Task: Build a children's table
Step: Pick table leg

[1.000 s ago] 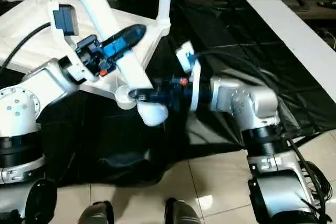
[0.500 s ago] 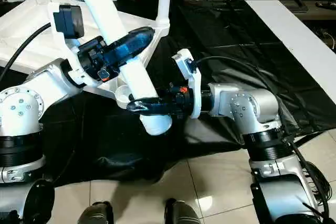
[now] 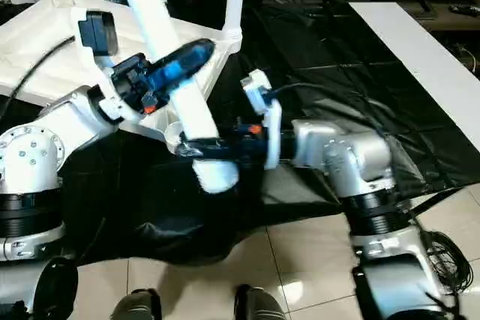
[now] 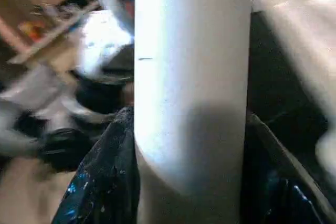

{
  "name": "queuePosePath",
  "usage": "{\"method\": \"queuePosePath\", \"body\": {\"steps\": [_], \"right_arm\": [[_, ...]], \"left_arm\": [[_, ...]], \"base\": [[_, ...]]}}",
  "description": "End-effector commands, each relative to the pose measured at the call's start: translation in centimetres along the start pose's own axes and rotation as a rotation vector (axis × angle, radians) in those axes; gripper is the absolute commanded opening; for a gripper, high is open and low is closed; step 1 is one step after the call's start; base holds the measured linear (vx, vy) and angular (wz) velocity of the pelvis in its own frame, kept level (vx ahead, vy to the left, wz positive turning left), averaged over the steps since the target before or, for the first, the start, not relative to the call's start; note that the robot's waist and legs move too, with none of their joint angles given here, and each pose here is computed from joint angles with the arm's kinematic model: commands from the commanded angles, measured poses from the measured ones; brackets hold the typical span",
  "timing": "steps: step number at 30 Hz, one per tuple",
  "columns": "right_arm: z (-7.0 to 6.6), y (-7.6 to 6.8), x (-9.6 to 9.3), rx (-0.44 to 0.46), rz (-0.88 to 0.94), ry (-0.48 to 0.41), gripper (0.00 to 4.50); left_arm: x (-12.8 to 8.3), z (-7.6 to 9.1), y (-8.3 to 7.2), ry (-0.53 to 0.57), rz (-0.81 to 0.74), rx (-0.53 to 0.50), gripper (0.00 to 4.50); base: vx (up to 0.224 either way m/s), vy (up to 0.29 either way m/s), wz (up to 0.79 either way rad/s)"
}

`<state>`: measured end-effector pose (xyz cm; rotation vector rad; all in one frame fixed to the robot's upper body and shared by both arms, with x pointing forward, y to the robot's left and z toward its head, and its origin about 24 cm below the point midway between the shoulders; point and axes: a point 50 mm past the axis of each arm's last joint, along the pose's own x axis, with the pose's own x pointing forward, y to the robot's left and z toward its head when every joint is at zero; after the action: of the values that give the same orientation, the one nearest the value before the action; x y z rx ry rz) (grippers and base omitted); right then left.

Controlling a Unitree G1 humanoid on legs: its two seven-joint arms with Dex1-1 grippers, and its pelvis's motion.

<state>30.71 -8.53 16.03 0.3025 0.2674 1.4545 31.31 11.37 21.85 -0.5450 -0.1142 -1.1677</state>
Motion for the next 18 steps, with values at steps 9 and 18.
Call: {"method": "queuePosePath", "body": {"steps": [9,18], "right_arm": [[-0.6,-2.7,0.8,-0.361,-0.469,0.026,1.96],[-1.3,-3.2,1.9,-0.49,-0.529,0.071,1.96]], "left_arm": [[1.0,0.6,1.5,0.021,0.352,0.107,3.13],[0.9,1.2,2.4,-0.034,0.468,0.075,2.72]], "base": [[0.0,0.0,0.0],[0.0,0.0,0.0]]}}
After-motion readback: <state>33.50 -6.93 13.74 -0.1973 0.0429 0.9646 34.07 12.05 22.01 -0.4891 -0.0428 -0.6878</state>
